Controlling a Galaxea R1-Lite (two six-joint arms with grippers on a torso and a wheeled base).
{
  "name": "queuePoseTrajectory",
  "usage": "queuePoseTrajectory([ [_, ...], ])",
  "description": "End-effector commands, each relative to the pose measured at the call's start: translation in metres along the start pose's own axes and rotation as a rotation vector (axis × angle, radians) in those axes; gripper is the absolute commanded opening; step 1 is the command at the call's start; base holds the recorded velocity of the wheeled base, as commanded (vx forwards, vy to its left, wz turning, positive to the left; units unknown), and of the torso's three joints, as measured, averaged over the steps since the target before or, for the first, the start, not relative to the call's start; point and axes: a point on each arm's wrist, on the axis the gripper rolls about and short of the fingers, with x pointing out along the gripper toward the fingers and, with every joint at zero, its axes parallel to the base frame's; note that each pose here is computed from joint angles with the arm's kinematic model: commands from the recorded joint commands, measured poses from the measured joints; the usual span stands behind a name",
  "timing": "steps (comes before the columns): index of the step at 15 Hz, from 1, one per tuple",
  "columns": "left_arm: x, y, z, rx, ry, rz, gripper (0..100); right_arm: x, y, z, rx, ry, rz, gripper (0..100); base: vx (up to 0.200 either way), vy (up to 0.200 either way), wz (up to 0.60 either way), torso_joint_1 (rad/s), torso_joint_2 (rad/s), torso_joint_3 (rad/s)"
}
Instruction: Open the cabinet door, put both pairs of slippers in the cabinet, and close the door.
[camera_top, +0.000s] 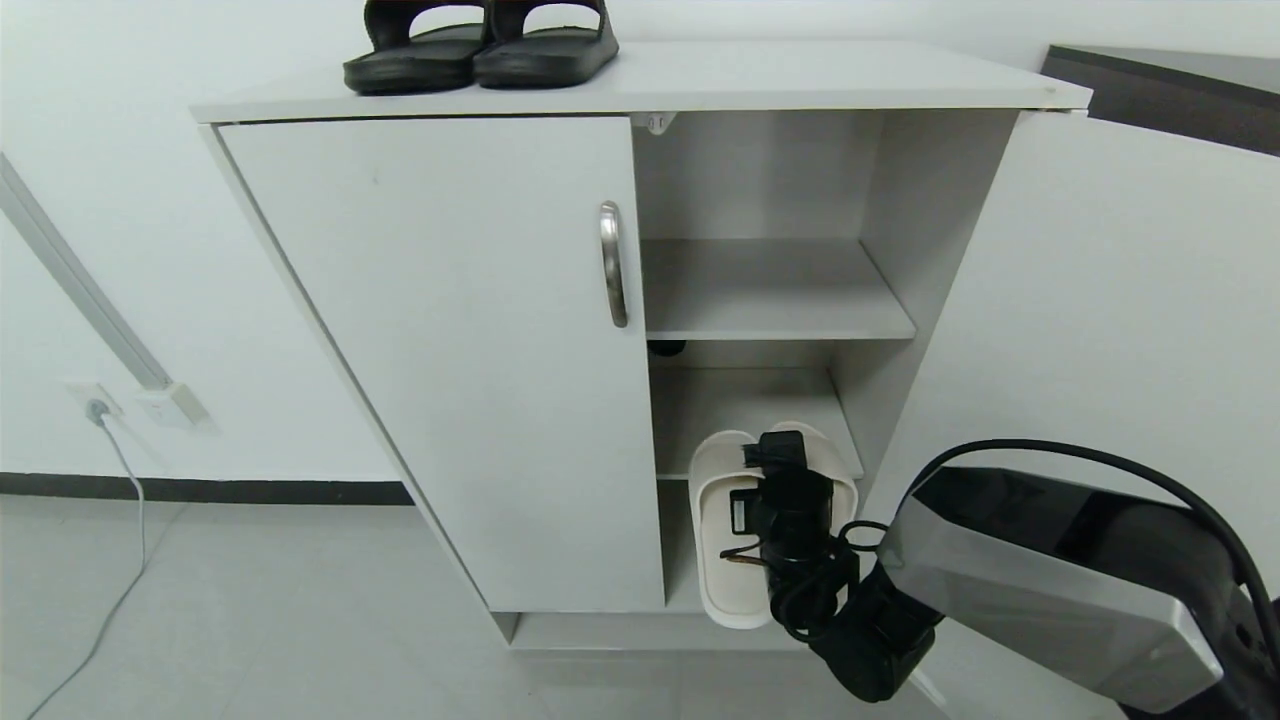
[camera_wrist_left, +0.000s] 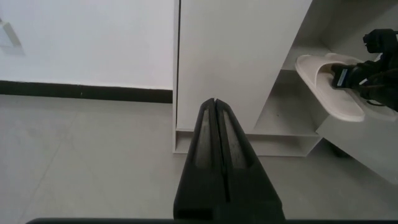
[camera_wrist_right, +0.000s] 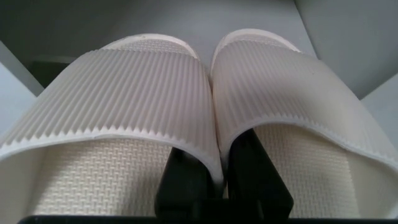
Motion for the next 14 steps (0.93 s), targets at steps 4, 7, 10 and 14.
queuePoseTrajectory([
  [4,0.0,0.0,0.0,-0.001,0.0,0.0,0,0.0,0.001,-0.007,-0.009,0.012,0.004,0,0.15,0.0,0.0,0.004,0.0,0.001],
  [7,0.0,0.0,0.0,-0.002,0.0,0.001,0,0.019,-0.002,-0.021,-0.004,0.01,-0.025,0,0.0,0.0,0.0,0.0,0.0,0.0],
  [10,0.0,0.0,0.0,-0.002,0.0,0.001,0,0.031,-0.005,-0.016,0.011,-0.009,-0.035,0,0.0,0.0,0.0,0.0,0.0,0.0],
  [14,0.0,0.0,0.0,-0.002,0.0,0.001,0,0.046,-0.003,-0.004,0.005,-0.014,-0.017,0,0.0,0.0,0.0,0.0,0.0,0.0],
])
